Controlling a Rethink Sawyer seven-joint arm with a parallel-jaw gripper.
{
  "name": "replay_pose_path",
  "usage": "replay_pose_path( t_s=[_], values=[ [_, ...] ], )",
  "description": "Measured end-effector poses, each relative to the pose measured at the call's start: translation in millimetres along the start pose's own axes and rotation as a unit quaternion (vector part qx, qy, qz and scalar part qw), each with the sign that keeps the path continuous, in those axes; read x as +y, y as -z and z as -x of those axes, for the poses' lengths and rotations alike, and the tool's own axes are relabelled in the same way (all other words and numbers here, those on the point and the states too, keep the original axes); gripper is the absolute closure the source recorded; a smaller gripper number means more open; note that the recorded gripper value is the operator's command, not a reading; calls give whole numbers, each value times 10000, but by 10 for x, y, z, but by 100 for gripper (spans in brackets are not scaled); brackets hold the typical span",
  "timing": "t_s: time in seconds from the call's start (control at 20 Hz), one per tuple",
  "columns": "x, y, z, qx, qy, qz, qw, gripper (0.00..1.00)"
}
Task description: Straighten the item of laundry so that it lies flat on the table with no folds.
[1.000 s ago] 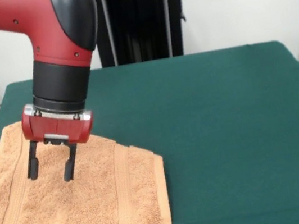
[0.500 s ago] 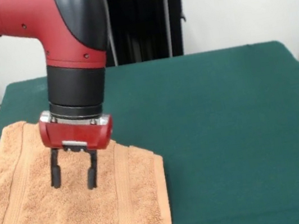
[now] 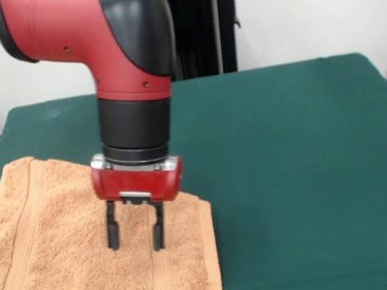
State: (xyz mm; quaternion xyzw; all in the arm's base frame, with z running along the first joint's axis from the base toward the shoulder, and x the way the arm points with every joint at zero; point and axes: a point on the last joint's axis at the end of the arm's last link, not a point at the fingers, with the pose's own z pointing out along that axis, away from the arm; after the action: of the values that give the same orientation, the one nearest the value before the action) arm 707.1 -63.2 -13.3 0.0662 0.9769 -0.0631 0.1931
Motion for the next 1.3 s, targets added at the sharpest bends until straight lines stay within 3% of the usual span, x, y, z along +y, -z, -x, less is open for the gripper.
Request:
replay_pose_path(
  t_s=[0.25, 1.3],
  values=[
    [215, 15, -71, 87, -33, 86, 9999, 0],
    [242, -71, -370, 289, -67, 103, 9995, 0]
  ],
)
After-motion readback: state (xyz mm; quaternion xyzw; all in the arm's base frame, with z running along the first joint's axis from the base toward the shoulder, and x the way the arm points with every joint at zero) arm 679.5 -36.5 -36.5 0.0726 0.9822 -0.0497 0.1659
